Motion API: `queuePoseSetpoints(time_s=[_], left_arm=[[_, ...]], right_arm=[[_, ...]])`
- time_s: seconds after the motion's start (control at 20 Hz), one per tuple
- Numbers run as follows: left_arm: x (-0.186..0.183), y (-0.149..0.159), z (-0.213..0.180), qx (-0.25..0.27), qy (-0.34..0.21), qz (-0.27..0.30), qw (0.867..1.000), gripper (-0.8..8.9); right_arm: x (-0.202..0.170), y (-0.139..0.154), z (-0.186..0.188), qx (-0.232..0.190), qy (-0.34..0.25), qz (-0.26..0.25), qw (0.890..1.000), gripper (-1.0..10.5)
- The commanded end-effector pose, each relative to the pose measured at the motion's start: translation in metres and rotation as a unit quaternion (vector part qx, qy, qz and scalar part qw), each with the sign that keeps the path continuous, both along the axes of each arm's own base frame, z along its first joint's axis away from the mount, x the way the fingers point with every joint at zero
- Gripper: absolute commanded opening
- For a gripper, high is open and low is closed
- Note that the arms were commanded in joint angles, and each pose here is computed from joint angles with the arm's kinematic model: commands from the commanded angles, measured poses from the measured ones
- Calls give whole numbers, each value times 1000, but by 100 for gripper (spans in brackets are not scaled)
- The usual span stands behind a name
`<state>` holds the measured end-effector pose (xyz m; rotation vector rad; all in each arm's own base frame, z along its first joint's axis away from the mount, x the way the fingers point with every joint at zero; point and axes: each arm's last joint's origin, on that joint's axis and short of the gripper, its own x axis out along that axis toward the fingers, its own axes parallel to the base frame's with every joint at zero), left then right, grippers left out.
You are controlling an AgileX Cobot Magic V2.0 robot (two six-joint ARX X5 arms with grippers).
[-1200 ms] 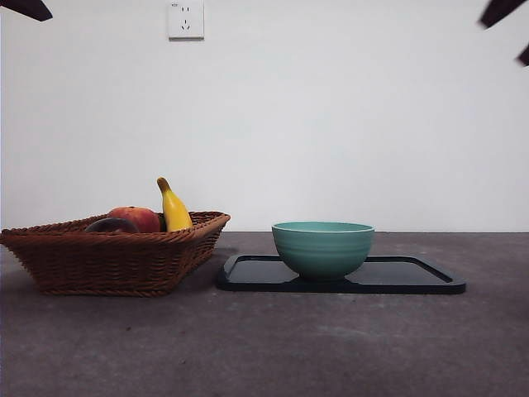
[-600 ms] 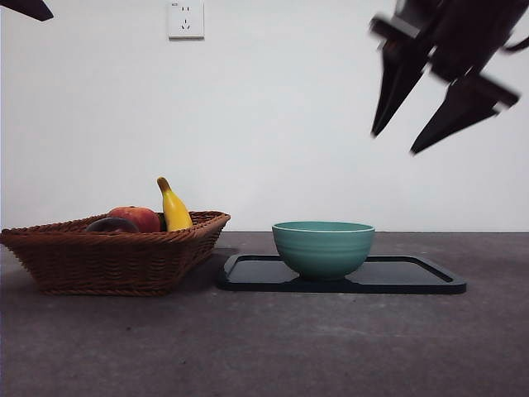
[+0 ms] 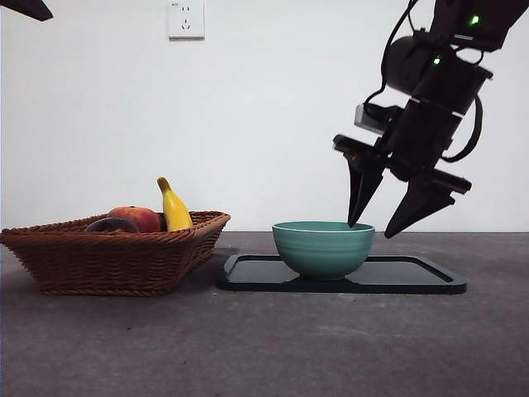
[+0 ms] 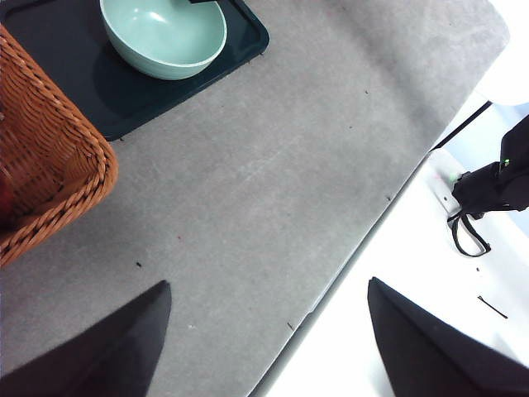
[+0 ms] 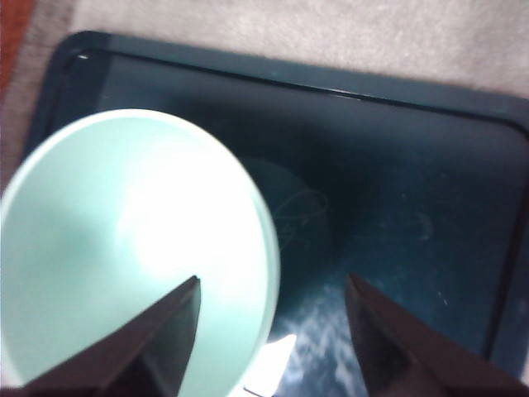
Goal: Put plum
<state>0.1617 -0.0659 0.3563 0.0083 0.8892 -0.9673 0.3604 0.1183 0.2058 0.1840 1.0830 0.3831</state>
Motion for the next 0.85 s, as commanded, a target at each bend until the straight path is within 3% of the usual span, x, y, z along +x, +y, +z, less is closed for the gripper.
queuePoseSetpoints(time_s=[0.05,0.3,0.5,0.7,0.85], left_arm=[[1,-1,3,-1,-10,-8,1000,374],[1,-1,2,0,-6,-8,1000,374],[0,-1,2,1,-3,-8,1000,373],[0,-1,2,1,-2,-8,1000,374],[0,-1,2,1,-1,-8,1000,374]], right_arm=[[8,7,-9,-11,-4,5,1000,261],[12,10,-13,-19,-18,3,1000,26],[11,10,-7,-16,-30,3,999,8],[-9,4,50,-1,-99,9,995,8],[-46,0,90,-4,-107,31,994,8]])
